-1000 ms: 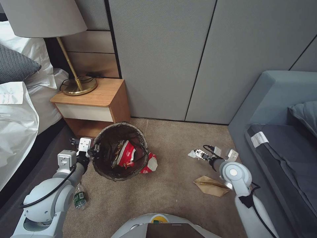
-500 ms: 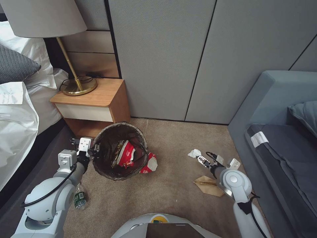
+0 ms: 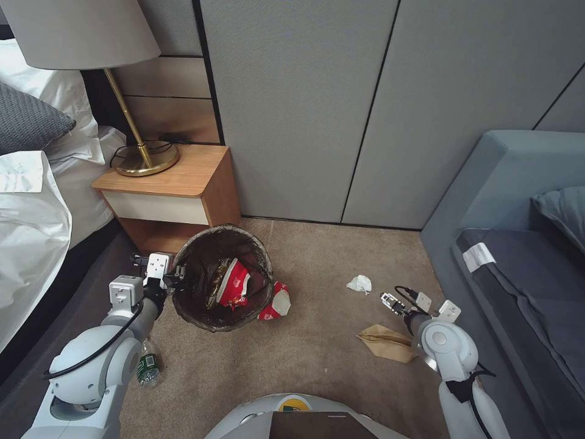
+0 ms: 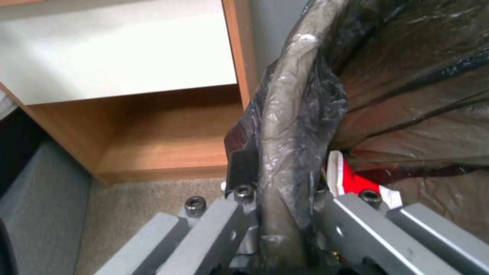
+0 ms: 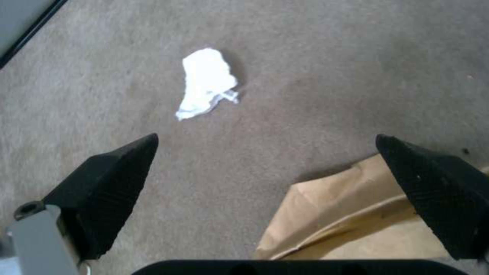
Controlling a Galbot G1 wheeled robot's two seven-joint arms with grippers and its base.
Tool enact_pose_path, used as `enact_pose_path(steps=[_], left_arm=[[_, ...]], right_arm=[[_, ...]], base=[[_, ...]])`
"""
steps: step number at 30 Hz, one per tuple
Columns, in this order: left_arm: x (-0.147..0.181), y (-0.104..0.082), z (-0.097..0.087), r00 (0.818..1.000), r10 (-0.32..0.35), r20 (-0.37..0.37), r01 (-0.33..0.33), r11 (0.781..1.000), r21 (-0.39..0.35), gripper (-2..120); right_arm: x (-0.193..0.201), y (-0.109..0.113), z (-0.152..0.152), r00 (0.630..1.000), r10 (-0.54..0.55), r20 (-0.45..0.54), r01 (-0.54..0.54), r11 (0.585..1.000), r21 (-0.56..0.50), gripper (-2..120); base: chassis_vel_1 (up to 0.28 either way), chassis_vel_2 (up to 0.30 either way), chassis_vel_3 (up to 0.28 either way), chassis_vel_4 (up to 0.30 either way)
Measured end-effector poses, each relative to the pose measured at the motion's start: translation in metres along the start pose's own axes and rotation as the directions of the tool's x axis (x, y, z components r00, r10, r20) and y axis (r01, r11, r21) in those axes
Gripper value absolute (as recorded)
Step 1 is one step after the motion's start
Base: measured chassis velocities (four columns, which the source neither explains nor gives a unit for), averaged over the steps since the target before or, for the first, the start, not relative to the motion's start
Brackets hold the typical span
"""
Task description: Pick up the trash bin, then pick up the garbage from the floor and place it into the trash bin.
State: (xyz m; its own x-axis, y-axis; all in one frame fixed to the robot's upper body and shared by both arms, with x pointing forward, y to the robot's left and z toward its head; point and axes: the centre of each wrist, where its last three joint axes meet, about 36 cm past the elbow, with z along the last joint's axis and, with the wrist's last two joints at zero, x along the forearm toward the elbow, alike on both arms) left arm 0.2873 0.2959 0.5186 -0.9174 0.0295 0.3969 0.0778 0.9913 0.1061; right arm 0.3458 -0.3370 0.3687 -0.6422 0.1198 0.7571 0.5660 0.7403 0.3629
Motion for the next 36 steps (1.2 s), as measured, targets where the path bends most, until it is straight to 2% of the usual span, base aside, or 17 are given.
enact_pose_path(steps=[3,9,14,21,30,36], left_arm=[[-0.001,0.000,0.001,1.000,0.001,-0.001,-0.001,1.000,0.000,0],[-0.002,-0.001,0.000,1.000,0.006,0.000,-0.006,1.000,-0.001,0],[-0.003,0.000,0.001,1.000,0.008,-0.002,-0.008,1.000,-0.004,0],[-0.003,0.001,0.000,1.000,0.008,0.000,-0.008,1.000,-0.004,0],[-0.002,0.000,0.000,1.000,0.010,0.002,-0.010,1.000,-0.001,0],[-0.002,0.001,-0.001,1.000,0.007,0.003,-0.007,1.000,-0.005,0]], right_arm=[[0.004,-0.010,0.003,1.000,0.018,0.009,-0.018,0.998,-0.068,100],[0.006,-0.024,0.015,1.000,0.030,-0.003,-0.030,0.994,-0.109,100],[0.004,-0.032,0.020,0.999,0.049,0.003,-0.049,0.996,-0.068,100],[0.002,-0.043,0.023,0.998,0.065,0.004,-0.065,0.996,0.060,100],[-0.005,-0.050,0.035,0.995,0.095,-0.018,-0.095,0.995,0.020,100],[-0.009,-0.066,0.058,0.990,0.132,-0.056,-0.133,0.991,-0.019,100]], base=[[0.000,0.000,0.000,0.000],[0.000,0.000,0.000,0.000],[0.000,0.000,0.000,0.000],[0.000,0.000,0.000,0.000],[0.000,0.000,0.000,0.000],[0.000,0.000,0.000,0.000]])
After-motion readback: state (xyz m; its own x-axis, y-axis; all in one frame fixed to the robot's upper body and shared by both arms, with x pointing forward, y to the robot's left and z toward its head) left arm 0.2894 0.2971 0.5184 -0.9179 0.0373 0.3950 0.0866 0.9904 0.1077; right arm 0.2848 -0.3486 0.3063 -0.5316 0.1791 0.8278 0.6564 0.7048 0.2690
